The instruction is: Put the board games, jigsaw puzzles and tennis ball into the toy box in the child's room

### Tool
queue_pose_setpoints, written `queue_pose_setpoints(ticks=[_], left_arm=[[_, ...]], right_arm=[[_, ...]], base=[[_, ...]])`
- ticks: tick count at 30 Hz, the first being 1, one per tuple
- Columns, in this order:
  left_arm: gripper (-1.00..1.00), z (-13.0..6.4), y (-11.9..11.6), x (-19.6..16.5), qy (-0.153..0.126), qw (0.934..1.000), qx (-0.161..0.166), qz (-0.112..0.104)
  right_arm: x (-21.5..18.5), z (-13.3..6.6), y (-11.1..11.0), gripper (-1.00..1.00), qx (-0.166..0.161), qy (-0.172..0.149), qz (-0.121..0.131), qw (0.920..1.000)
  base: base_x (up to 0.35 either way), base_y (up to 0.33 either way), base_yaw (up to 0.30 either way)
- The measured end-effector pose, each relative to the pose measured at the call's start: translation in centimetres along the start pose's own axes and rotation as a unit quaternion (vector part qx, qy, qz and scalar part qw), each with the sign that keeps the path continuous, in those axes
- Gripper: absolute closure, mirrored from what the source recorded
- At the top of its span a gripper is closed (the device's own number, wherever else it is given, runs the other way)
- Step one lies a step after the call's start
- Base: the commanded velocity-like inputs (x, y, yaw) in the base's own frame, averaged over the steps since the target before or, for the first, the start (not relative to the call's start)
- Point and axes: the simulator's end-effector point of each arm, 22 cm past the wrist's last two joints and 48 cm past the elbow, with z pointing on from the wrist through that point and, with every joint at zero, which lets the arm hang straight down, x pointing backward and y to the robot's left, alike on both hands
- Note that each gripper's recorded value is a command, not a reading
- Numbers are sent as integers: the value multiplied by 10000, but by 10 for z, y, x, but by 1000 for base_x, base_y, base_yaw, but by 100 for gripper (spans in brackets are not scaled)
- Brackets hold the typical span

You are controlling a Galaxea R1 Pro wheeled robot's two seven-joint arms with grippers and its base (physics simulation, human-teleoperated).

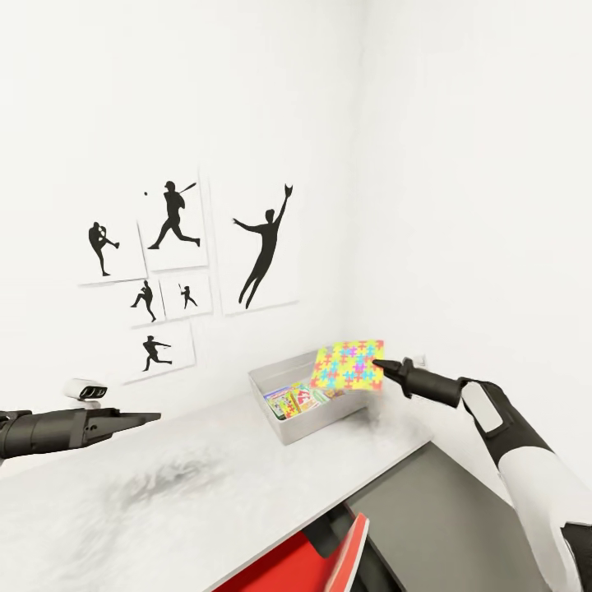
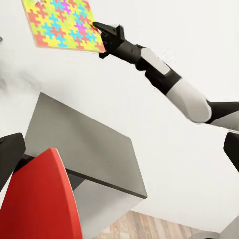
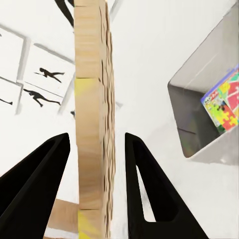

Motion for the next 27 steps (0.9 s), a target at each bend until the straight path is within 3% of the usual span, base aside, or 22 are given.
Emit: queue_pose_setpoints(ticks=[4, 10, 17, 27], left_arm=[[-100, 0, 0, 0, -2, 10000, 3, 0], [-100, 0, 0, 0, -1, 10000, 2, 0], [-100, 1, 0, 0, 1, 10000, 13, -1], [-100, 4, 2, 2, 0, 10000, 34, -34]], right_arm=[[-24, 7, 5, 100, 564, 31, -86, 9984], [-43, 27, 23, 100, 1037, 64, -214, 9944], [-46, 37, 35, 100, 1045, 85, -255, 9942], [-44, 40, 33, 100, 1051, 123, -253, 9941]], base=[[0, 0, 0], [0, 0, 0], [0, 0, 0], [0, 0, 0]])
